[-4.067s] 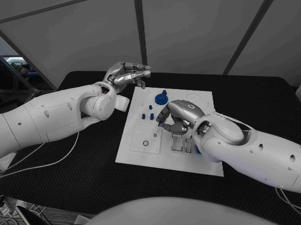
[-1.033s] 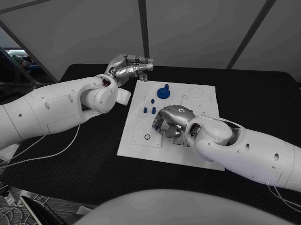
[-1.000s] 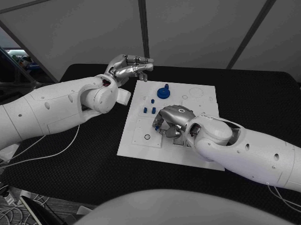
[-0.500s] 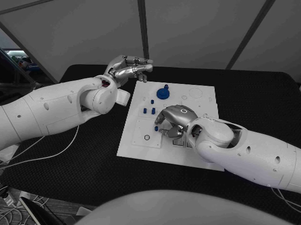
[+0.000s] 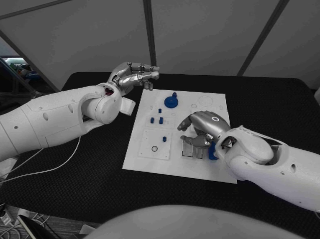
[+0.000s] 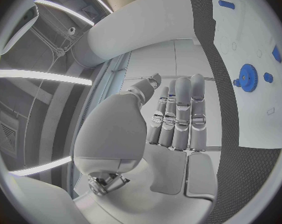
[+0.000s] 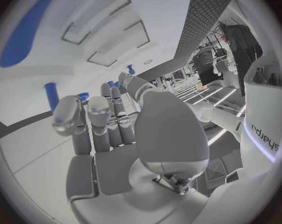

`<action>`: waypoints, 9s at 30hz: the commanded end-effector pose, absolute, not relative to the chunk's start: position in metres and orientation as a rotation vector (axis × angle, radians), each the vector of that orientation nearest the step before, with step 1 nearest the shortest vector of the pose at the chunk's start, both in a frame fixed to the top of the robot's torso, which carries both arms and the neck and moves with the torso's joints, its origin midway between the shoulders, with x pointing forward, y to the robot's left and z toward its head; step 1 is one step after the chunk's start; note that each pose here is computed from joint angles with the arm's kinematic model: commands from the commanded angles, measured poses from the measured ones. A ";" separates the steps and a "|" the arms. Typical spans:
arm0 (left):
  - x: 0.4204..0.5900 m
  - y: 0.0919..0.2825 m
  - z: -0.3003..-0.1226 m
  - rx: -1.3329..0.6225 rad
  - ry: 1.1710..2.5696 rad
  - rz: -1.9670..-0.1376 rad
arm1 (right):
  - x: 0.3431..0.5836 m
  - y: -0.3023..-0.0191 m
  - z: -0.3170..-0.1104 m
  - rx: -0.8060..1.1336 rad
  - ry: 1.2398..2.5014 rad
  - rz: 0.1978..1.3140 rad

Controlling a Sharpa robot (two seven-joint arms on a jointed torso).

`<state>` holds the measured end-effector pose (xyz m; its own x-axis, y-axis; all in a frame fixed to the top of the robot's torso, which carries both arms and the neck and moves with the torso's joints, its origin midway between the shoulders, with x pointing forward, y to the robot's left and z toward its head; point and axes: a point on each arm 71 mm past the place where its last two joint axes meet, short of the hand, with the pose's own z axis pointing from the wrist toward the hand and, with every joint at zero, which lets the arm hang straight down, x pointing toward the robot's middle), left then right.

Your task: Assemble the parts on the task board

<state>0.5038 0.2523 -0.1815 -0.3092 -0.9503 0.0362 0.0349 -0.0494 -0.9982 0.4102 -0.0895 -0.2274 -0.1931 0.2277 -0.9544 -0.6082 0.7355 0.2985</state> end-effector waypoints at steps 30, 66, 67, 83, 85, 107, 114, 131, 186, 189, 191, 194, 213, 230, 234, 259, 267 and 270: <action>0.503 0.247 -0.179 -1.015 1.392 -1.560 | 0.452 -0.145 -0.206 -0.233 1.696 0.628; 0.503 0.246 -0.180 -1.020 1.406 -1.561 | 0.462 -0.128 -0.219 -0.284 1.772 0.593; 0.503 0.246 -0.180 -1.020 1.406 -1.560 | 0.462 -0.128 -0.219 -0.285 1.773 0.593; 0.503 0.246 -0.180 -1.021 1.410 -1.559 | 0.462 -0.126 -0.209 -0.214 1.652 0.626; 0.503 0.247 -0.180 -1.022 1.410 -1.559 | 0.461 -0.126 -0.207 -0.205 1.629 0.637; 0.504 0.247 -0.181 -1.024 1.411 -1.555 | 0.424 -0.100 -0.179 -0.174 1.542 0.844; 0.505 0.243 -0.181 -1.023 1.414 -1.563 | 0.416 -0.065 -0.177 -0.212 1.545 0.940; 0.505 0.234 -0.181 -1.019 1.423 -1.585 | 0.399 -0.021 -0.213 -0.319 1.649 1.015; 0.505 0.228 -0.182 -1.019 1.439 -1.598 | 0.393 -0.007 -0.246 -0.420 1.721 0.991; 0.505 0.228 -0.182 -1.019 1.441 -1.599 | 0.392 -0.006 -0.245 -0.419 1.706 0.994; 0.505 0.228 -0.182 -1.019 1.442 -1.598 | 0.392 -0.006 -0.244 -0.418 1.699 0.995; 0.505 0.228 -0.182 -1.020 1.444 -1.599 | 0.392 -0.006 -0.245 -0.420 1.701 0.993; 0.505 0.227 -0.183 -1.021 1.450 -1.599 | 0.396 -0.007 -0.251 -0.430 1.762 0.923; 0.506 0.228 -0.183 -1.023 1.456 -1.598 | 0.395 -0.008 -0.244 -0.422 1.669 0.914; 0.506 0.229 -0.183 -1.024 1.456 -1.596 | 0.394 -0.010 -0.240 -0.401 1.628 0.928; 0.502 0.244 -0.185 -1.025 1.449 -1.570 | 0.391 -0.172 -0.221 0.161 1.898 0.868; 0.501 0.243 -0.185 -1.023 1.444 -1.569 | 0.386 -0.211 -0.214 0.245 1.841 0.677; 0.500 0.243 -0.185 -1.023 1.445 -1.567 | 0.383 -0.214 -0.218 0.234 1.852 0.625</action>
<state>0.5002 0.2436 -0.1876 -0.3915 -0.9182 0.0608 -0.0030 -0.0648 -0.9979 0.3828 -0.2101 -0.2169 -0.4062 0.4587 -0.7903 -0.1837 0.8062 0.5624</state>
